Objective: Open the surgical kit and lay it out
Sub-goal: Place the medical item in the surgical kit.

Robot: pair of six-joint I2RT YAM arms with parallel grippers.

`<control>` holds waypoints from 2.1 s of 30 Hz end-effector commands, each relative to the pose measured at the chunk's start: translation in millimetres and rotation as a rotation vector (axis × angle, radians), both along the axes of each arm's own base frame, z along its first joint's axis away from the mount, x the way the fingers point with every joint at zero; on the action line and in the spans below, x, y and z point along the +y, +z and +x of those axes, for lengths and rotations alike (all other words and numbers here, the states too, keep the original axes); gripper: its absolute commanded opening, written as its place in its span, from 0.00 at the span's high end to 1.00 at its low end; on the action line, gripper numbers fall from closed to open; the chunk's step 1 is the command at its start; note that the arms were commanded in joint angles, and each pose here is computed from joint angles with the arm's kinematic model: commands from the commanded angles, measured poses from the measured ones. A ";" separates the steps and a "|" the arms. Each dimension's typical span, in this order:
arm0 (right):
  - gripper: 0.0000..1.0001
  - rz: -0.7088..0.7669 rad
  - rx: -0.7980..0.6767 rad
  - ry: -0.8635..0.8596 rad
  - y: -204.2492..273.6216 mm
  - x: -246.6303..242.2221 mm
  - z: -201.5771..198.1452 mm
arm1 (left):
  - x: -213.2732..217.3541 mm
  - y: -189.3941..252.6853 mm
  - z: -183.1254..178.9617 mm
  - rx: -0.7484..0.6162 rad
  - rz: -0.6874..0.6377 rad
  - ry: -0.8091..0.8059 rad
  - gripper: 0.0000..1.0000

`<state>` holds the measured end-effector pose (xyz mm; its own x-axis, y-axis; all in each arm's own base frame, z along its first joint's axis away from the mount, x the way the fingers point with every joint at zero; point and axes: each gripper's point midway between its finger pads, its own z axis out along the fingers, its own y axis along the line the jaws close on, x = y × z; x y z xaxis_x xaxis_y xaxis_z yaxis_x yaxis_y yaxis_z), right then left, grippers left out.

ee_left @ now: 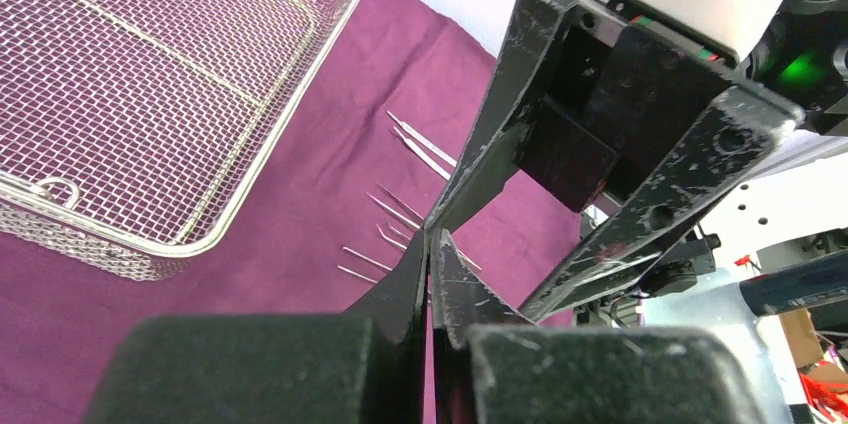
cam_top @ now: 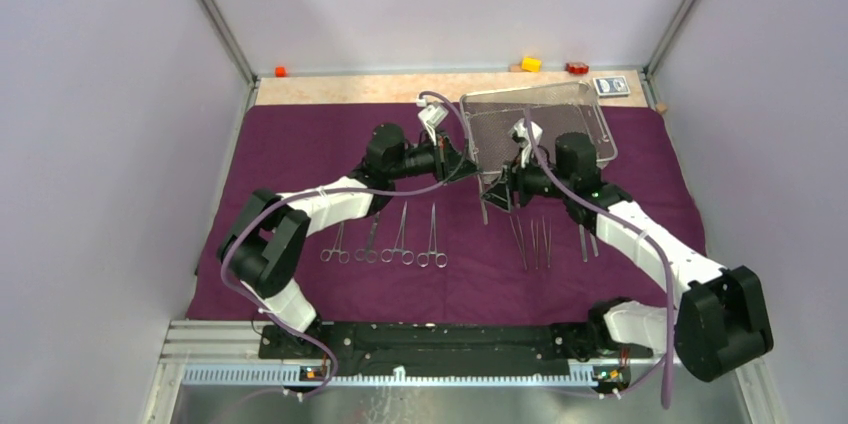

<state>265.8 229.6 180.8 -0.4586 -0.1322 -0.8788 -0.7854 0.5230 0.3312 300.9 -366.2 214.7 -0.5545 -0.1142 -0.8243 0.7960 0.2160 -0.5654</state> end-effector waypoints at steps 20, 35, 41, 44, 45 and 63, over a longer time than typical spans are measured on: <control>0.69 -0.046 -0.009 -0.058 5.3 17.1 27.8 | -3.8 -8.2 19.5 0.014 0.037 0.058 1.00; 0.73 -0.042 0.013 -0.049 5.9 22.3 31.6 | -7.8 -13.7 15.9 0.013 0.052 0.052 1.00; 0.77 -0.046 0.022 -0.054 2.5 21.9 31.1 | -7.9 -15.4 17.5 0.016 0.059 0.058 1.00; 0.78 -0.052 0.034 -0.057 -1.9 21.6 31.5 | -8.2 -16.2 17.7 0.018 0.059 0.056 1.00; 0.78 -0.053 0.037 -0.057 -2.6 21.8 31.5 | -8.2 -15.5 17.6 0.018 0.058 0.055 1.00; 1.00 -0.067 0.059 -0.102 -5.5 19.6 34.6 | -7.3 -20.8 22.3 -0.004 0.084 0.066 0.87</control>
